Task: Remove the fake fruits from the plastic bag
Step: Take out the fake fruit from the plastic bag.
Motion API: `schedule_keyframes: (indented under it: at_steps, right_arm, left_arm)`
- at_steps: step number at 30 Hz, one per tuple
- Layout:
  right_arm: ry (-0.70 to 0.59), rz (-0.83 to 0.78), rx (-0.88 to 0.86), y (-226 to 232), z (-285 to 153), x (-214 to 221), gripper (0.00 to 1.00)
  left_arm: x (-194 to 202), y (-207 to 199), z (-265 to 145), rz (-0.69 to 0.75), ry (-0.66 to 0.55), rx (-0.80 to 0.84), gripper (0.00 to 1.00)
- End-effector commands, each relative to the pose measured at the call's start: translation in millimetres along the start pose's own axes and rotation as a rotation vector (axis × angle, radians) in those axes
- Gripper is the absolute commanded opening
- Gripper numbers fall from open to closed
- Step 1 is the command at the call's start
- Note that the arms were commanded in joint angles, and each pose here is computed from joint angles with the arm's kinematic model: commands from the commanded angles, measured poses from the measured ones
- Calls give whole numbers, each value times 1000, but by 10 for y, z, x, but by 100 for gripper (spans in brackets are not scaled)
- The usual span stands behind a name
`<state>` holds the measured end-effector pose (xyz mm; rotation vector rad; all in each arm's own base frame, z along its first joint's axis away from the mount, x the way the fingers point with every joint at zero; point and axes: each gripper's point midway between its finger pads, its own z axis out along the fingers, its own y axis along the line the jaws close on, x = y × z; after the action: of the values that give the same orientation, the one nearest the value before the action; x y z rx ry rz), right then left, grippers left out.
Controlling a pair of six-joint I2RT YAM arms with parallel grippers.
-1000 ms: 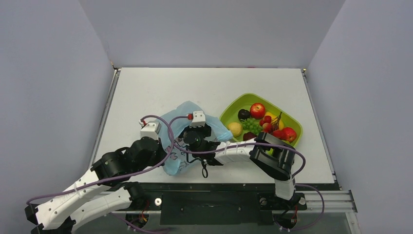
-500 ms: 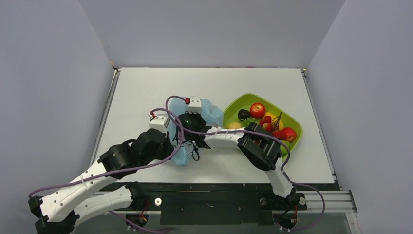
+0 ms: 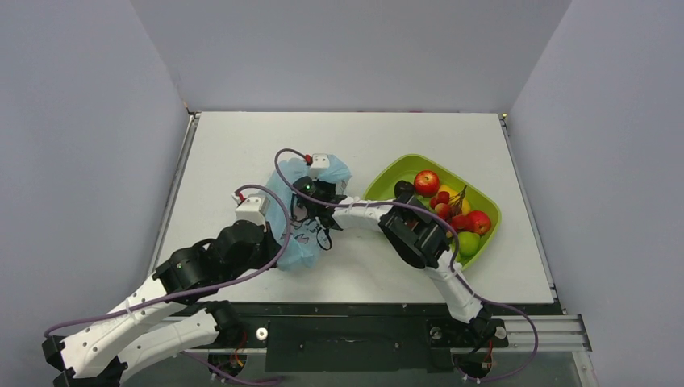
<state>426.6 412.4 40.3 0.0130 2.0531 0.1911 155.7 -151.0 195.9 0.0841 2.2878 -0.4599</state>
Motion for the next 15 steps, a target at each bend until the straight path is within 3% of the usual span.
schedule_keyframes:
  at_steps: [1, 2, 9, 15]
  right_arm:
    - [-62, 32, -129, 68, -120, -326, 52]
    - [-71, 19, -149, 80, -161, -348, 42]
    - [-126, -56, -284, 229, -698, -517, 13]
    - [-101, -77, -360, 252, -1223, -530, 5]
  left_arm:
    - [91, 66, -125, -72, 26, -2, 0]
    - [98, 85, -130, -73, 27, -10, 0]
    - [112, 282, -145, -29, 52, -131, 0]
    - [76, 398, -139, 22, 50, -205, 0]
